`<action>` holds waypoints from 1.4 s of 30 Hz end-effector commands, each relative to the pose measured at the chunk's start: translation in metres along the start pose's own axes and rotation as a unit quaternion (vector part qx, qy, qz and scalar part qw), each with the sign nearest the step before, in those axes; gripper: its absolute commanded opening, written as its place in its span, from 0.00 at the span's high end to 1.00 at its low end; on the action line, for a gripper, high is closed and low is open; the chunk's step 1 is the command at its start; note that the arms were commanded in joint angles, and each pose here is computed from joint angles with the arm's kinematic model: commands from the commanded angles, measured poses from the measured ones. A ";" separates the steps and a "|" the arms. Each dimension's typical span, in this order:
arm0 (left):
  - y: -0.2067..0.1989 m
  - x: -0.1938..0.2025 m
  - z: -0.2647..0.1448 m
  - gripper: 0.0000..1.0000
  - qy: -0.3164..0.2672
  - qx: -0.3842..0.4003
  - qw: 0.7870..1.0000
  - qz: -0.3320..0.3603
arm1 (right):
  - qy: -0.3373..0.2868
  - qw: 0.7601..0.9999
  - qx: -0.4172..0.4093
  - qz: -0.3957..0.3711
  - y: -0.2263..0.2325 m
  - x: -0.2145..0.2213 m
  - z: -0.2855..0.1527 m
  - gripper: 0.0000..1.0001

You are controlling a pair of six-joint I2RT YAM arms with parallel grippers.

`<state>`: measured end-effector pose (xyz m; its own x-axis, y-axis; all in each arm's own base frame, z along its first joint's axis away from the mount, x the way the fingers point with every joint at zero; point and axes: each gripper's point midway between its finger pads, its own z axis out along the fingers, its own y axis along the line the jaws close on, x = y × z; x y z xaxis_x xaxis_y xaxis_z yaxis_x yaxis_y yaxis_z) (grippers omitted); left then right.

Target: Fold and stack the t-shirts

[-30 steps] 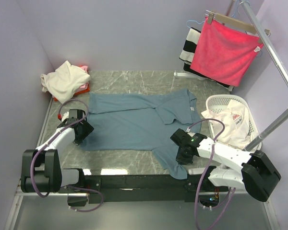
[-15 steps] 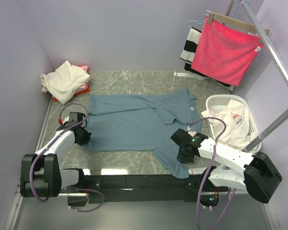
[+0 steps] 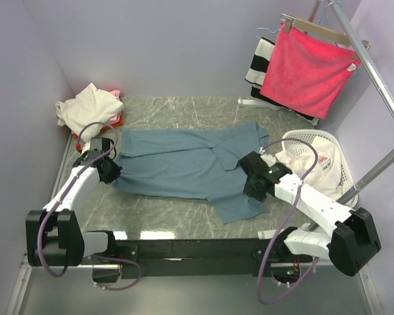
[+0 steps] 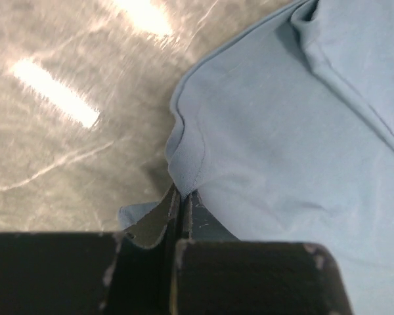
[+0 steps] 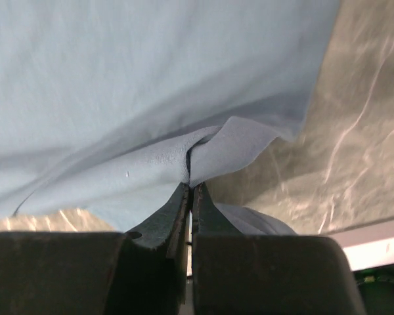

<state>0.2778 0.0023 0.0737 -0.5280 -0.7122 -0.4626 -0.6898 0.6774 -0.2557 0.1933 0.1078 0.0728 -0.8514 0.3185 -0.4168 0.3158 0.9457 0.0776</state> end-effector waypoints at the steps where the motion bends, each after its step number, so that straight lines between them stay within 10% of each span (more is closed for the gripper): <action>1: -0.011 -0.021 0.008 0.99 -0.020 -0.006 0.999 0.031 | -0.049 0.999 -0.010 -0.011 0.010 -0.045 -0.005 1.00; 15: -0.077 -0.077 0.065 0.97 -0.020 0.026 0.998 0.052 | -0.068 0.997 -0.017 -0.033 0.044 -0.159 0.032 0.97; 19: -0.085 -0.078 0.091 0.58 0.011 0.023 0.998 0.055 | -0.066 0.996 0.025 -0.050 0.050 -0.193 0.060 0.71; 26: -0.074 -0.079 0.071 0.27 -0.009 0.021 0.998 0.053 | -0.152 0.988 0.017 -0.025 0.047 -0.226 0.022 0.10; 42: -0.055 -0.023 0.055 0.21 0.020 0.085 0.996 0.028 | 0.024 0.985 -0.171 0.019 0.068 -0.082 0.047 0.22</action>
<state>0.3477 0.0005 0.0516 -0.6124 -0.6573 -0.4393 -0.5901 0.7498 -0.2993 0.2990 0.1109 0.0586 -0.8821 0.2899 -0.3714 0.2290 0.9527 0.1998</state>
